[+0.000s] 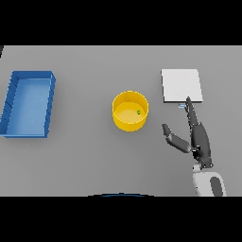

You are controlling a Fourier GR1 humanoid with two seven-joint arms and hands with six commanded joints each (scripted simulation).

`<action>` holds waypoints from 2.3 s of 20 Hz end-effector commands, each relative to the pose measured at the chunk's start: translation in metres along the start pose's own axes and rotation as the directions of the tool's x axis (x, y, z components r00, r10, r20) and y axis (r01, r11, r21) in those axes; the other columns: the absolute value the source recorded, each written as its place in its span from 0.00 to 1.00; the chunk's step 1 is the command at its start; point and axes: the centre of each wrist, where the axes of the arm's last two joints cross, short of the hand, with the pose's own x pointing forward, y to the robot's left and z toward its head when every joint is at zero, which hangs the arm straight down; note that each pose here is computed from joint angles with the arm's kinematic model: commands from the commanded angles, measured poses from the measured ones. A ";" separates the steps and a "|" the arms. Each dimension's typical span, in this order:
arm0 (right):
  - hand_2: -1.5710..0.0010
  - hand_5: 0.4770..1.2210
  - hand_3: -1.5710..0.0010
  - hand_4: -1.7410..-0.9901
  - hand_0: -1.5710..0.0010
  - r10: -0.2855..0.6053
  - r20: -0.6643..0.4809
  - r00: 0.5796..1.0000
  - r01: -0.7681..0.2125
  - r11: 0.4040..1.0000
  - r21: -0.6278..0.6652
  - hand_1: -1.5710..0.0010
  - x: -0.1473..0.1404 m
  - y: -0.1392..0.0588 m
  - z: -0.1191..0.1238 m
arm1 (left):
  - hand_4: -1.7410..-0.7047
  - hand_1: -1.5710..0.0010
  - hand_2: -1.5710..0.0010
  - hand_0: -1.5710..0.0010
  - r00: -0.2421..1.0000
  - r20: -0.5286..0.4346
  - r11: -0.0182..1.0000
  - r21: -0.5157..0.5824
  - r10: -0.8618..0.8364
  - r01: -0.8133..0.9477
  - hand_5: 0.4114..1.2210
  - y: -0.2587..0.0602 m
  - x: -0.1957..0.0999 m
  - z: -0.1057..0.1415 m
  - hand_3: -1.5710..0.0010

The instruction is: Pick up the red beaker and tilt it to pour out 1 green nut into yellow bowl. Pick up the yellow bowl and place it on the metallic measuring scale.

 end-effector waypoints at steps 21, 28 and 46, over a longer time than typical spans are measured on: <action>1.00 0.26 1.00 0.72 1.00 0.053 0.010 0.999 -0.053 0.998 0.019 1.00 0.001 -0.002 0.003 | 0.07 0.00 0.00 0.00 0.877 -0.415 0.967 0.019 0.240 -0.256 0.61 -0.119 -0.097 0.120 0.01; 1.00 0.26 1.00 0.74 1.00 0.055 0.009 0.998 -0.055 0.998 0.025 1.00 0.001 -0.001 0.008 | 0.80 0.69 0.69 0.62 0.905 -0.397 0.929 -0.254 0.155 -0.270 0.39 -0.105 -0.098 0.136 0.71; 1.00 0.30 1.00 0.65 1.00 0.317 0.138 0.938 -0.344 0.890 0.298 1.00 0.031 -0.001 -0.035 | 0.92 0.99 0.99 0.99 0.907 -0.333 0.913 -0.220 0.259 -0.342 0.36 -0.101 -0.094 0.128 0.99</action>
